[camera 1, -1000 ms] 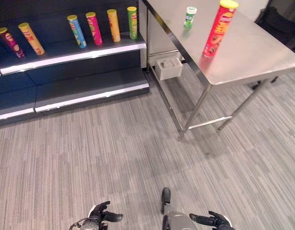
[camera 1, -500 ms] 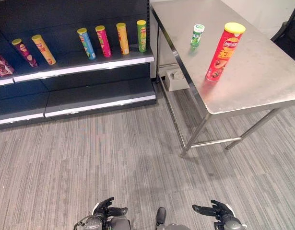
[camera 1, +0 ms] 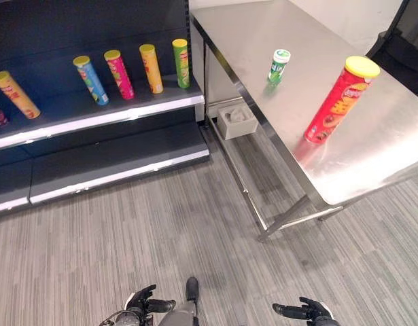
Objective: Put the goods on the table back onto the shelves and tidy them up.
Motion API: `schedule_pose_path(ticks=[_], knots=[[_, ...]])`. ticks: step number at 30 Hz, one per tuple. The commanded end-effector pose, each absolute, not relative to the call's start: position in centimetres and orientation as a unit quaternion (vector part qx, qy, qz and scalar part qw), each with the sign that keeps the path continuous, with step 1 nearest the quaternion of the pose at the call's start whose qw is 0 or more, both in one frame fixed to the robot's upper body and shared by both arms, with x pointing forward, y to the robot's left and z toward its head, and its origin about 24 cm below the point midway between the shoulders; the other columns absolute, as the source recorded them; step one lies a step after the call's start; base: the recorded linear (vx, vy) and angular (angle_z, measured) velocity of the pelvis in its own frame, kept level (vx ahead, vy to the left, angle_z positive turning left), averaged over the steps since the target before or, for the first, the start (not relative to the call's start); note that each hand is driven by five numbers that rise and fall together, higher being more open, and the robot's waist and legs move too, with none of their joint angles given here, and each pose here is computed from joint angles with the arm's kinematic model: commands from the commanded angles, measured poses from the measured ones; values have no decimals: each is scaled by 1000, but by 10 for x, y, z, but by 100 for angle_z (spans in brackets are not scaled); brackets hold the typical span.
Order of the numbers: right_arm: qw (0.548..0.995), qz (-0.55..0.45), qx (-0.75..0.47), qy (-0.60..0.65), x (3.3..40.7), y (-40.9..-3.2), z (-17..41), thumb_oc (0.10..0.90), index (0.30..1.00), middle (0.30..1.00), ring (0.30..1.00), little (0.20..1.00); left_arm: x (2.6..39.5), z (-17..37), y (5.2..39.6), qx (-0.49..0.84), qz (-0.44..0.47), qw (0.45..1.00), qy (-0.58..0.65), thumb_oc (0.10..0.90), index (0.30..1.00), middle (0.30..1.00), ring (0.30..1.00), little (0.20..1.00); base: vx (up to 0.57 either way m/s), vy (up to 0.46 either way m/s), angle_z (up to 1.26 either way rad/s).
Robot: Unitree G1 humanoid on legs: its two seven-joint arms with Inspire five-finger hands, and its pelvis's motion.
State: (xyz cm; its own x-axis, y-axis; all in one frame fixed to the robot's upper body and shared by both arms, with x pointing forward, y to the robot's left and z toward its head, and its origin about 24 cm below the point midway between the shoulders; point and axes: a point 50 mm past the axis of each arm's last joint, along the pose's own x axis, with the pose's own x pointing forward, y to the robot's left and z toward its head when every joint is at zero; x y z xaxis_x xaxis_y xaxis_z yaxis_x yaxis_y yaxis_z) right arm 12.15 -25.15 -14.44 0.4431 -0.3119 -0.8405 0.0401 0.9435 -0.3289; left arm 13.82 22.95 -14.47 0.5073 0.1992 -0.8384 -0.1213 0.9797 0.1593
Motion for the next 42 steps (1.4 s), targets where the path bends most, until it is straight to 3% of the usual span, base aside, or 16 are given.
schedule_pose_path(ticks=[1,10,12,18,22,24,27,30,36,42], knots=[[859,-122,-157,472,144,-272,-127,800,900,900,900,900,142,-139,240,69,88,873,475,800,900,900,900,900,21,114,-18],[855,-141,-147,478,142,-276,-128,800,900,900,900,900,157,-131,247,84,90,883,452,800,900,900,900,900,121,-6,-4],[832,-145,-148,514,122,-279,-136,800,900,900,900,900,149,-136,245,92,84,875,468,800,900,900,900,900,185,-141,36],[816,-173,-143,532,108,-286,-139,800,900,900,900,900,146,-139,240,96,75,873,473,800,900,900,900,900,101,-107,8],[801,-238,-114,537,91,-303,-137,800,900,900,900,900,144,-139,241,97,76,873,471,800,900,900,900,900,100,-57,-8],[801,-296,-119,507,90,-336,-120,800,900,900,900,900,141,-136,248,102,80,875,466,800,900,900,900,900,130,-34,-3],[824,-380,-136,397,105,-384,-73,800,900,900,900,900,135,-137,250,101,78,875,468,800,900,900,900,900,102,15,-7],[871,-423,-177,176,146,-425,24,800,900,900,900,900,128,-141,245,101,66,870,478,800,900,900,900,900,74,36,-12],[913,-299,-209,-185,197,-401,192,800,900,900,900,900,120,-142,246,106,45,869,481,800,900,900,900,900,10,20,-19],[911,-207,-185,-304,210,-373,245,800,900,900,900,900,112,-143,244,109,21,868,484,800,900,900,900,900,0,0,0]])
